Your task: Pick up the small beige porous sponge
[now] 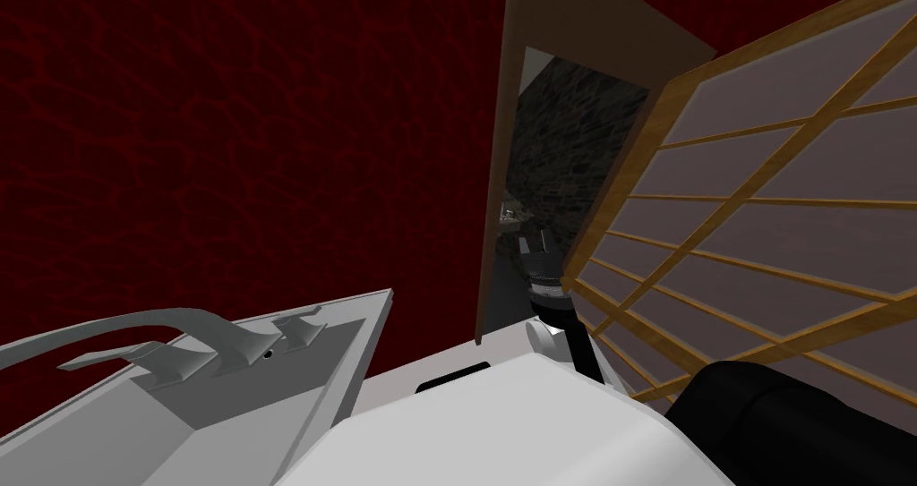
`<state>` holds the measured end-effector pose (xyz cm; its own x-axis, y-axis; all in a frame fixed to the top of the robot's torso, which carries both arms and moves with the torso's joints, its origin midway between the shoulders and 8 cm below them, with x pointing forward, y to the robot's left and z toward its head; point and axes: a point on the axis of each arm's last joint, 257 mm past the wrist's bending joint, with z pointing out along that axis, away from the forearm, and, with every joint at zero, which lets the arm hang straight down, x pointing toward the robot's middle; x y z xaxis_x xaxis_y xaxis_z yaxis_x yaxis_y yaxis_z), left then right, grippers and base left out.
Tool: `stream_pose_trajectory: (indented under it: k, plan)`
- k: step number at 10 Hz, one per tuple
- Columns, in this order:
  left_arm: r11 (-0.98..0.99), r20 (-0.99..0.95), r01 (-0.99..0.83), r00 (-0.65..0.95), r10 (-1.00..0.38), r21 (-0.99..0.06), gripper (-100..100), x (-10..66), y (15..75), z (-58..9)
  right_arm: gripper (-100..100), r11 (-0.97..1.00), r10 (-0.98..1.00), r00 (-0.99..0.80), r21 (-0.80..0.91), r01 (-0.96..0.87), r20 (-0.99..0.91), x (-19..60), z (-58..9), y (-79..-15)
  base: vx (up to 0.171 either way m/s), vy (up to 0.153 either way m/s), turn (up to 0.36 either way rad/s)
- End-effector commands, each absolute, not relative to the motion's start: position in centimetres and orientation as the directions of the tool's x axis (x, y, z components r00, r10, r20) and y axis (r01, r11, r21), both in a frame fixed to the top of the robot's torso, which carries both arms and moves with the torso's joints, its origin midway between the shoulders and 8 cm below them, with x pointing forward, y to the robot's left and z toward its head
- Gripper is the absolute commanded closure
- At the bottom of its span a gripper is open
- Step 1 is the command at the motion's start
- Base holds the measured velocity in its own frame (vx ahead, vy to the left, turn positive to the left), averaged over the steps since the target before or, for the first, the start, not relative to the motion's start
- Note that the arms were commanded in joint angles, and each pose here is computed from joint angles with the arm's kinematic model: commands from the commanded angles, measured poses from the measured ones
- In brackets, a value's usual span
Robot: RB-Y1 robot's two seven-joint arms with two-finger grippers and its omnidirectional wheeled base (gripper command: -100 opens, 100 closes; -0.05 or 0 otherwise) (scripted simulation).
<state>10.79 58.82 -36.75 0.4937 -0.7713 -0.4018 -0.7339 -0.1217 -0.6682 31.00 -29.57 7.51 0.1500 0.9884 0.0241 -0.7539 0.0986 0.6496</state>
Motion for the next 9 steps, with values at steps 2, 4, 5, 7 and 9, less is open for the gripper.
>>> stream_pose_trajectory:
  k: [2, 4, 5, 7, 9]
  plan:
    - [-0.124, -0.402, -0.735, 0.494, -0.771, -0.666, 100, 10.66, 58.8, -36.84, 0, 0.099, 0.988, 0.15, 0.65, -0.754, 0.024, 31.0, 7.5, -29.58, 0.0, 0.0, 0.0]
    - [-0.122, -0.402, -0.735, 0.493, -0.771, -0.667, 100, 10.76, 58.82, -36.76, 0, 0.099, 0.988, 0.15, 0.65, -0.754, 0.024, 31.0, 7.51, -29.57, 0.0, 0.0, 0.0]
    - [-0.121, -0.402, -0.735, 0.493, -0.771, -0.668, 100, 10.78, 58.82, -36.75, 0, 0.099, 0.988, 0.15, 0.65, -0.754, 0.024, 31.0, 7.51, -29.57, 0.0, 0.0, 0.0]
    - [-0.123, -0.404, -0.737, 0.492, -0.771, -0.665, 100, 10.53, 58.58, -36.22, 0, 0.099, 0.988, 0.15, 0.65, -0.754, 0.024, 31.0, 7.51, -29.57, -0.005, -0.011, 0.001]
    - [-0.121, -0.405, -0.737, 0.492, -0.771, -0.665, 100, 10.55, 58.59, -36.2, 0, 0.098, 0.988, 0.15, 0.65, -0.754, 0.024, 31.0, 7.51, -29.57, -0.012, -0.036, 0.003]
